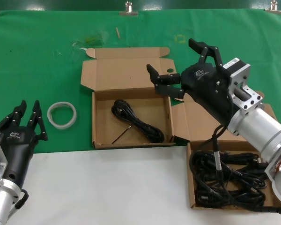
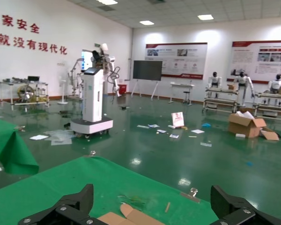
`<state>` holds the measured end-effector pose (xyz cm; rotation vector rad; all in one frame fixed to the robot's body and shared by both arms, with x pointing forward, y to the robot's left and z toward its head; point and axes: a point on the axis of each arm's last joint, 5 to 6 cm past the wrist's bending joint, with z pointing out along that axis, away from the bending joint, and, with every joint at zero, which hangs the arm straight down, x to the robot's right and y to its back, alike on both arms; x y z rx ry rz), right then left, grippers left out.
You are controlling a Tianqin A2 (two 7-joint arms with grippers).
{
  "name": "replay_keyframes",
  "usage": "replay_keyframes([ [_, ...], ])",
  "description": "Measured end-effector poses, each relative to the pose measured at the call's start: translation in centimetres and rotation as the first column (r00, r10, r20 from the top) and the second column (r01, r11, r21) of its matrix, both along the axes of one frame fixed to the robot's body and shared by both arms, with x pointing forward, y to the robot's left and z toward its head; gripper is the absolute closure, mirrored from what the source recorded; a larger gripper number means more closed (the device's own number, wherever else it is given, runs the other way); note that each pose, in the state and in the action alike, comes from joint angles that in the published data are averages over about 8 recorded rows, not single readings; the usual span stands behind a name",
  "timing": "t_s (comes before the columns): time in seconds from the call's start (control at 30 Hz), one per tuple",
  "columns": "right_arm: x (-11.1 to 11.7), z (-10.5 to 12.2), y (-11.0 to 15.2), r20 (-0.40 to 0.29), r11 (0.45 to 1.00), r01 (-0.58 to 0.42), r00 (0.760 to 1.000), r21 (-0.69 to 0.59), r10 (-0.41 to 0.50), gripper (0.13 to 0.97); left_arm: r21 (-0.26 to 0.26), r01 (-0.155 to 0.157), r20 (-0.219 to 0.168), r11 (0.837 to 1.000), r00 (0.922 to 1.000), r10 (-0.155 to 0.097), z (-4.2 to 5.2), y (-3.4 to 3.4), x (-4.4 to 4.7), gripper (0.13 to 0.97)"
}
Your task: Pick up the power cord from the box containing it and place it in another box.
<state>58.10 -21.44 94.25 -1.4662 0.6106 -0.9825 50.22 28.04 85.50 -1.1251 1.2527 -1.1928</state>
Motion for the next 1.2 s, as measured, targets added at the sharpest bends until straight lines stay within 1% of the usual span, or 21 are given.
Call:
replay_keyframes([
  [0.1,-0.2,-0.2,-0.1,0.002,1.000,0.015,1.000,0.012,-0.015,0.271,0.000,0.000,0.000,1.000,1.0000,0.000,0.00,0.00,0.00,0.871],
  [0.27,-0.4,-0.7,-0.2,0.003,0.999,0.042,0.999,0.032,-0.042,0.193,0.000,0.000,0.000,1.000,1.0000,0.000,0.00,0.00,0.00,0.784],
  [0.37,-0.6,-1.0,-0.3,0.003,0.997,0.060,0.998,0.043,-0.060,0.178,0.000,0.000,0.000,1.000,1.0000,0.000,0.00,0.00,0.00,0.731],
  [0.4,-0.7,-1.1,-0.4,0.003,0.997,0.066,0.998,0.047,-0.066,0.171,0.000,0.000,0.000,1.000,1.0000,0.000,0.00,0.00,0.00,0.731],
  [0.57,-1.0,-1.6,-0.7,0.001,0.993,0.097,0.995,0.064,-0.098,0.134,0.000,0.000,0.000,1.000,1.0000,0.000,0.00,0.00,0.00,0.603],
  [0.67,-1.2,-1.9,-0.9,-0.002,0.990,0.118,0.993,0.074,-0.118,0.134,0.000,0.000,0.000,1.000,1.0000,0.000,0.00,0.00,0.00,0.526],
  [0.8,-1.6,-2.4,-1.2,-0.006,0.985,0.146,0.989,0.086,-0.146,0.132,0.000,0.000,0.000,1.000,1.0000,0.000,0.00,0.00,0.00,0.526],
  [1.2,-2.7,-4.0,-2.4,-0.028,0.964,0.240,0.971,0.112,-0.238,0.130,0.000,0.000,0.000,1.000,1.0000,0.000,0.00,0.00,0.00,0.422],
])
